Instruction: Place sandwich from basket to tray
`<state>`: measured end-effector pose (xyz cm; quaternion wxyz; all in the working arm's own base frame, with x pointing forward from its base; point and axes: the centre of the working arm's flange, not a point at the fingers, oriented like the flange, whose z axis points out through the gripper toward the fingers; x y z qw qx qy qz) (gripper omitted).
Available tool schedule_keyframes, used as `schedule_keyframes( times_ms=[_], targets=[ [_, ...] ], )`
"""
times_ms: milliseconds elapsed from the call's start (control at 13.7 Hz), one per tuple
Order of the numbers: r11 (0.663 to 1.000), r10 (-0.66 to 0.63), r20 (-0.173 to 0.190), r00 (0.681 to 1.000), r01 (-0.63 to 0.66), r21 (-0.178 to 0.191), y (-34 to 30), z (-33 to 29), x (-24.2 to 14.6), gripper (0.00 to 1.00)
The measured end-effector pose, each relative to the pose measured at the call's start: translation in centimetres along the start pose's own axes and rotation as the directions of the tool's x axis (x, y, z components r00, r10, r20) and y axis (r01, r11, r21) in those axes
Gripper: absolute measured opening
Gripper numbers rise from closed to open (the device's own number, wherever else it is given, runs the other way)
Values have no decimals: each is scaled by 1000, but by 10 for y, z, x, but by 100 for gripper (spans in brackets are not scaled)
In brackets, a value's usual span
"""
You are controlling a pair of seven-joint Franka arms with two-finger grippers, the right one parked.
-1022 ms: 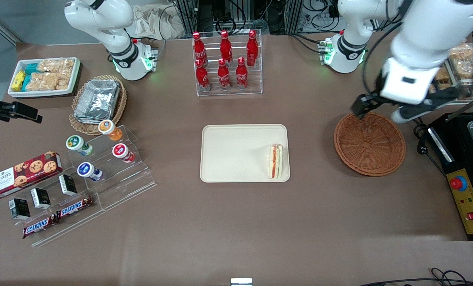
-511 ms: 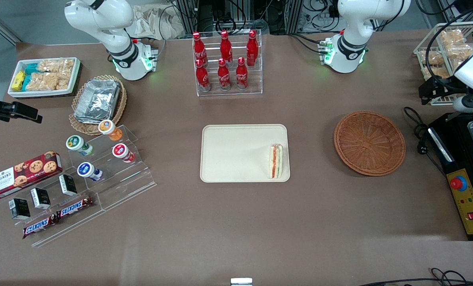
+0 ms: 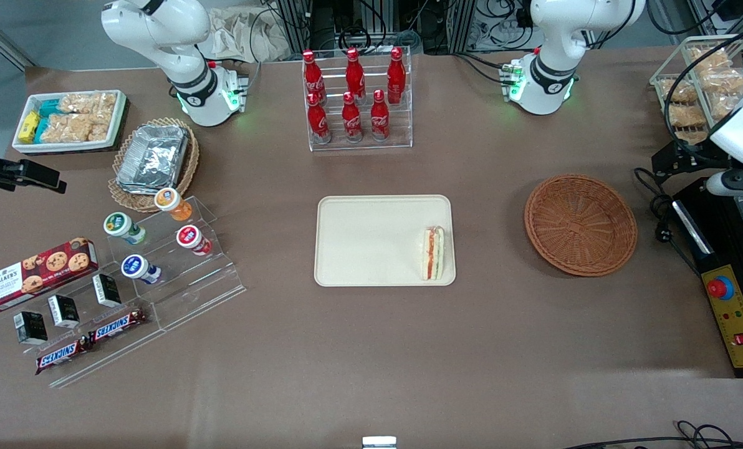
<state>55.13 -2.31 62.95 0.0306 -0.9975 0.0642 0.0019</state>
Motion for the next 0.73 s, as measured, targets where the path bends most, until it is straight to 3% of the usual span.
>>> schedule_keyframes(
  times_ms=[292,730],
  targets=[
    [998,-18,-33,999,16,-55,-6,-2,3,100],
    [993,-102,-36,994,100,-61,-12,-3,3,100]
  ],
)
